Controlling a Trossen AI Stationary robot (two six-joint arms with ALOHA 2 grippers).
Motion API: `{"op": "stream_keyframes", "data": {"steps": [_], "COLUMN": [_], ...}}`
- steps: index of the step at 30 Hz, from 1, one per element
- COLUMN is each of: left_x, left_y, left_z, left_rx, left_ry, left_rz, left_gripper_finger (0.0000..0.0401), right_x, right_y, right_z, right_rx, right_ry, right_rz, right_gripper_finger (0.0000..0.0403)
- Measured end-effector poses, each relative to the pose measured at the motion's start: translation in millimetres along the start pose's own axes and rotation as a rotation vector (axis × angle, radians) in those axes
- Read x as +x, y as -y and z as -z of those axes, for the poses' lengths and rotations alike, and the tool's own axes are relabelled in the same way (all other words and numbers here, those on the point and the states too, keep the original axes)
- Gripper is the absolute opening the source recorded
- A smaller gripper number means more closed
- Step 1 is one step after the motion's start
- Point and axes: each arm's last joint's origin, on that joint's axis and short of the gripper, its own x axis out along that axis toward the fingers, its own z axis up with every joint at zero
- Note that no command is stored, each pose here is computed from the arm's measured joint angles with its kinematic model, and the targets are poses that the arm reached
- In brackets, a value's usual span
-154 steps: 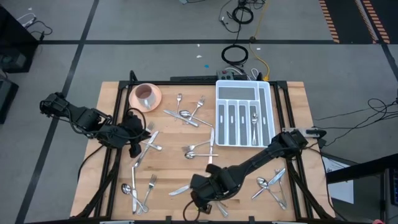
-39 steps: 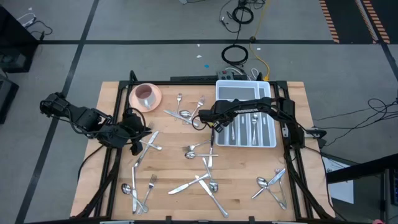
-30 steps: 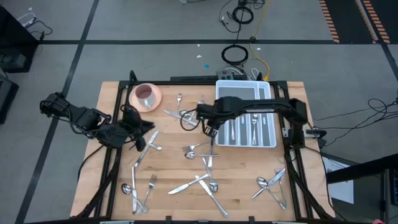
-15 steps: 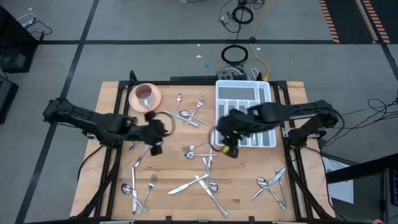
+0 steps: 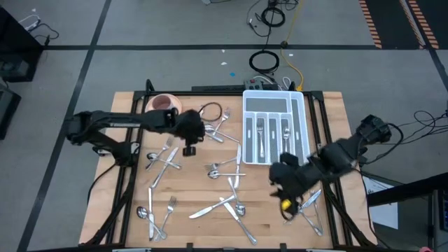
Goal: Sort silverware
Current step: Put the silver knife into the white silverware tray
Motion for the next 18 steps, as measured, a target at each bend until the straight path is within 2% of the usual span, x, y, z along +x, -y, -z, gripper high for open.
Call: {"op": "stream_keyframes", "data": {"steps": [3, 5, 9, 12, 16, 18], "left_x": [7.8, 9.5, 6.8, 0.4, -3.0, -2.5], "left_y": [-16.8, -24.9, -32.6, -32.6, -27.7, -26.3], "left_z": [-0.3, -1.8, -3.1, -3.4, -1.6, -3.4], "left_rx": [0.026, 0.016, -0.118, -0.198, -0.262, -0.259], "left_ry": [0.011, 0.016, 0.012, 0.022, 0.018, 0.041], "left_rz": [-0.062, -0.159, -0.370, -0.474, -0.482, -0.410], "left_gripper_finger": [0.0065, 0.0065, 0.0065, 0.0065, 0.0065, 0.0065], "right_x": [-3.0, -5.3, -8.1, -10.7, -12.5, -13.0], "right_y": [-11.1, -16.8, -26.6, -32.5, -35.9, -33.4], "right_z": [15.5, 25.6, 40.9, 49.3, 54.0, 53.8], "right_rx": [-0.010, -0.009, 0.040, 0.077, 0.118, 0.103], "right_ry": [-0.005, -0.002, 0.031, 0.068, 0.156, 0.218], "right_rz": [0.019, 0.040, 0.063, 0.072, 0.107, 0.163], "right_gripper_finger": [0.0173, 0.0174, 0.0174, 0.0174, 0.0174, 0.0174]}}
